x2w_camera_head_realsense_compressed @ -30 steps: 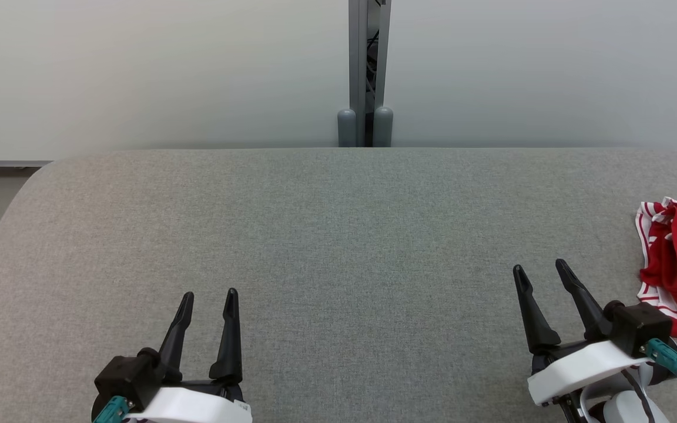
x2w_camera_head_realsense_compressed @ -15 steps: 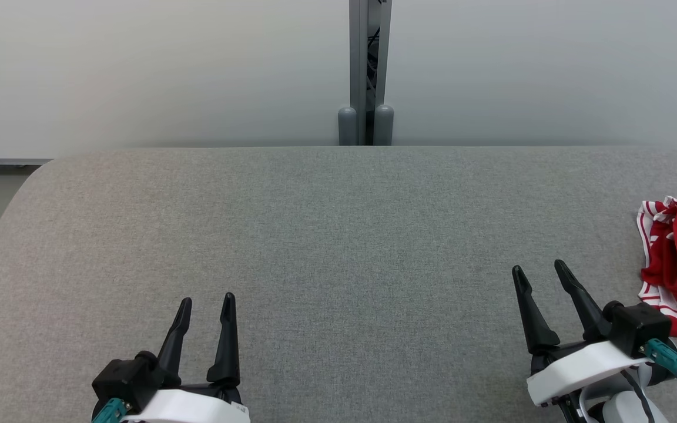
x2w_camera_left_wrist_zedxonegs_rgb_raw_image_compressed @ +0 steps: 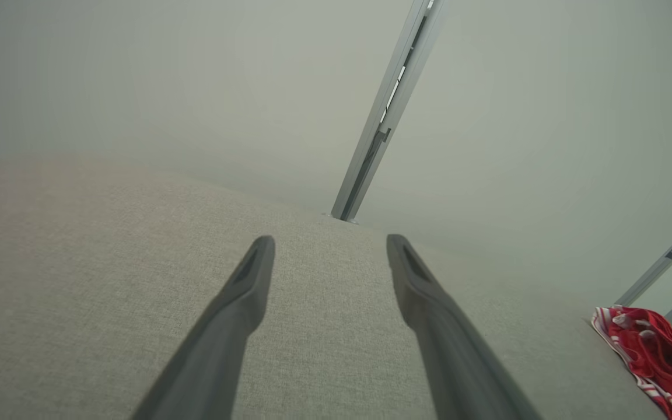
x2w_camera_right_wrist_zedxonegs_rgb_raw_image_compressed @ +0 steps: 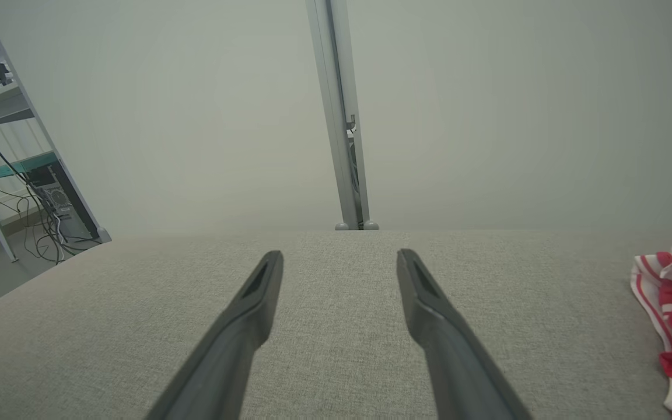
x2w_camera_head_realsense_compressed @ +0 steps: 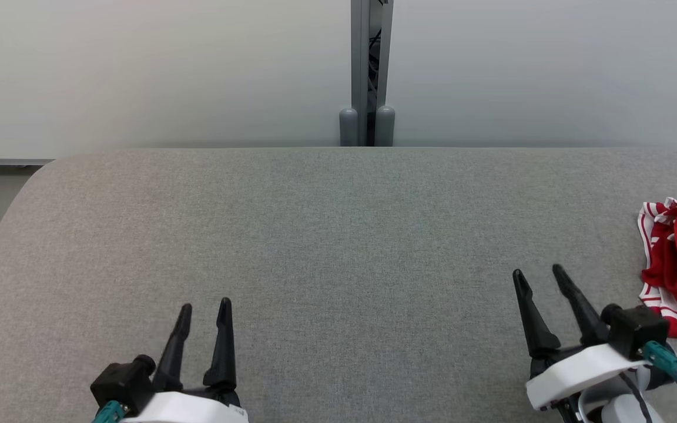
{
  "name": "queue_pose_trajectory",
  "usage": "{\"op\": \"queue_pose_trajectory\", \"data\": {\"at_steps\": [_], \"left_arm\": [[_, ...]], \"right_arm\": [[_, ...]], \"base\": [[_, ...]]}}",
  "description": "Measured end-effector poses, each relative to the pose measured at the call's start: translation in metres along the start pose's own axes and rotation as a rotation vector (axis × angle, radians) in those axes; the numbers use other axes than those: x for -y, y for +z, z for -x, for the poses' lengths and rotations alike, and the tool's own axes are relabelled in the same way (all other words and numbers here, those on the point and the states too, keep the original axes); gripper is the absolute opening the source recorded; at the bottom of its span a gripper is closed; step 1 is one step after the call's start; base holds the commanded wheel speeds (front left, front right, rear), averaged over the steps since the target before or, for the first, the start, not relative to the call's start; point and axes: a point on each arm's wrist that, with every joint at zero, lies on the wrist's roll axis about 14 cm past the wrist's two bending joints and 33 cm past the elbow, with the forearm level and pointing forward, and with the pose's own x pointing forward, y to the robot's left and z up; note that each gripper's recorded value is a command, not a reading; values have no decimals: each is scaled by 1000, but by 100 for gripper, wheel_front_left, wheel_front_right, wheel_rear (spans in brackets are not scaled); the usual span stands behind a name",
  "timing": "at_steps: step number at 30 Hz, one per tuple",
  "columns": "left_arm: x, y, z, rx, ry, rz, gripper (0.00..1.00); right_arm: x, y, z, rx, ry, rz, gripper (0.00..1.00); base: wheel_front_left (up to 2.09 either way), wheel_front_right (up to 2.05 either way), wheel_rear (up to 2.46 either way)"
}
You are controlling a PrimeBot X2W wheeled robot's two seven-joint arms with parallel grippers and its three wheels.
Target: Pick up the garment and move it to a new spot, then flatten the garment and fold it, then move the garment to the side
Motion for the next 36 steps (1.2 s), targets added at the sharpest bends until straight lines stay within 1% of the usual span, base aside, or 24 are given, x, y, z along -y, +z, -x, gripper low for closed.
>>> {"op": "queue_pose_trajectory", "data": {"at_steps": [1,6,9,23,28,29,36], "left_arm": [[-1,-2,1,-6,2,2,0],[-9,-24,12,-80,31,-1,0],[-10,-32,15,-107,42,34,0],[8,-36,-1,-137,9,253,0],[15,-37,-7,-147,-2,323,0],[18,-37,-9,-149,-8,351,0],[27,-36,-16,-158,-26,436,0]], "right_arm": [[0,-1,0,-4,-1,-1,0],[1,-29,15,-87,-20,-22,0],[9,-36,21,-115,-59,-68,0],[55,-25,31,-92,-240,-323,0],[68,-22,35,-78,-287,-405,0],[74,-21,37,-71,-305,-437,0],[90,-18,46,-48,-359,-541,0]], "base": [[0,0,0],[0,0,0],[0,0,0],[0,0,0],[0,0,0],[0,0,0],[0,0,0]]}}
